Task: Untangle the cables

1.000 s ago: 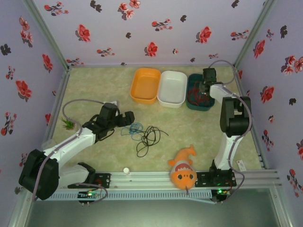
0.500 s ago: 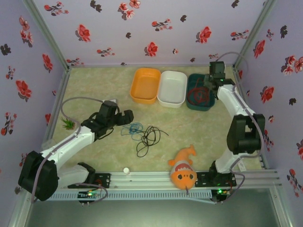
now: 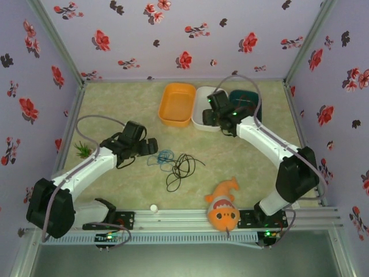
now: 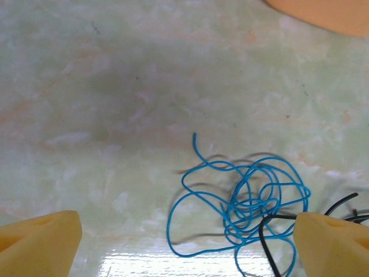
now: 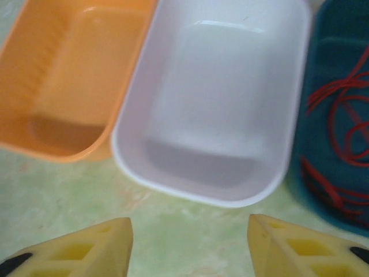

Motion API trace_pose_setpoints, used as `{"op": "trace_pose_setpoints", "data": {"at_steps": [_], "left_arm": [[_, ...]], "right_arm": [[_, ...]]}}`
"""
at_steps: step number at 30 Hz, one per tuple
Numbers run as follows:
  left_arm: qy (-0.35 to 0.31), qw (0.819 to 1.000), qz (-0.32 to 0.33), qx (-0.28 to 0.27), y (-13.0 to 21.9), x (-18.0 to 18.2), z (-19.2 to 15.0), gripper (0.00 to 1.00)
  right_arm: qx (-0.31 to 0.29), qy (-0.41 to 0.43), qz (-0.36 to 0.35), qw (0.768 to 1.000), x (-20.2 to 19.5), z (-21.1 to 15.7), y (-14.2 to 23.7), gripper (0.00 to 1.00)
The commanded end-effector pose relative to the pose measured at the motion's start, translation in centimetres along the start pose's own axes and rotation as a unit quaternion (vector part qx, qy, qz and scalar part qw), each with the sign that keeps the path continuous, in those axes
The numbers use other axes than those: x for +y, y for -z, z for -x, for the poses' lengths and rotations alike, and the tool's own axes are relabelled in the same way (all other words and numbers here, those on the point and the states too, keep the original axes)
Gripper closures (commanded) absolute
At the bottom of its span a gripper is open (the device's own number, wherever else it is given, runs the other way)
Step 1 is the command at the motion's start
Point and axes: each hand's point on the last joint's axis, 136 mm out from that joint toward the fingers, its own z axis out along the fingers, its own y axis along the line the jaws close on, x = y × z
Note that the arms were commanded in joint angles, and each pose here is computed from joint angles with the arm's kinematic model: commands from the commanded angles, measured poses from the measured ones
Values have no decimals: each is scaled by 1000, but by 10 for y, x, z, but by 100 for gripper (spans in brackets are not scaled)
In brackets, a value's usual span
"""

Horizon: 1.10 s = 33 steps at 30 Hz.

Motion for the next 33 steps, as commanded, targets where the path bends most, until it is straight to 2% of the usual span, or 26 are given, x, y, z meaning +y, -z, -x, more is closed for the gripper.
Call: {"op": "trace_pose_setpoints", "data": {"at_steps": [1,4,7,8,9,10,17,23,30,33], "left_arm": [[15,999,23,27,-7,15,-14,8],[32,999,7,42,-13,15,-24,13],[52,997,-7,54,-17,15,-33,19],[56,997,-10,57,-19,15,-36,19],[63,996,-14,60,-20,15,-40,20],[70,996,-17,61,-21,15,-42,21],[133,988,-38,71,-32,18,-64,29],[180,980,-51,60,-36,20,-70,34],[222,972,-75,34,-43,16,-58,36],[222,972,-74,35,-48,14,-54,39]], "right_arm": [[40,-13,14,999,28,-27,-12,42],[57,-13,32,998,55,-38,-19,37],[78,-9,49,996,79,-51,-29,27],[85,-5,50,995,84,-55,-32,20],[92,-3,46,995,89,-58,-35,2],[99,-2,43,994,93,-61,-38,0],[120,32,50,991,133,-69,-51,0],[137,72,58,986,159,-84,-61,0],[167,113,62,977,165,-106,-66,1],[184,130,58,972,163,-116,-65,6]]}}
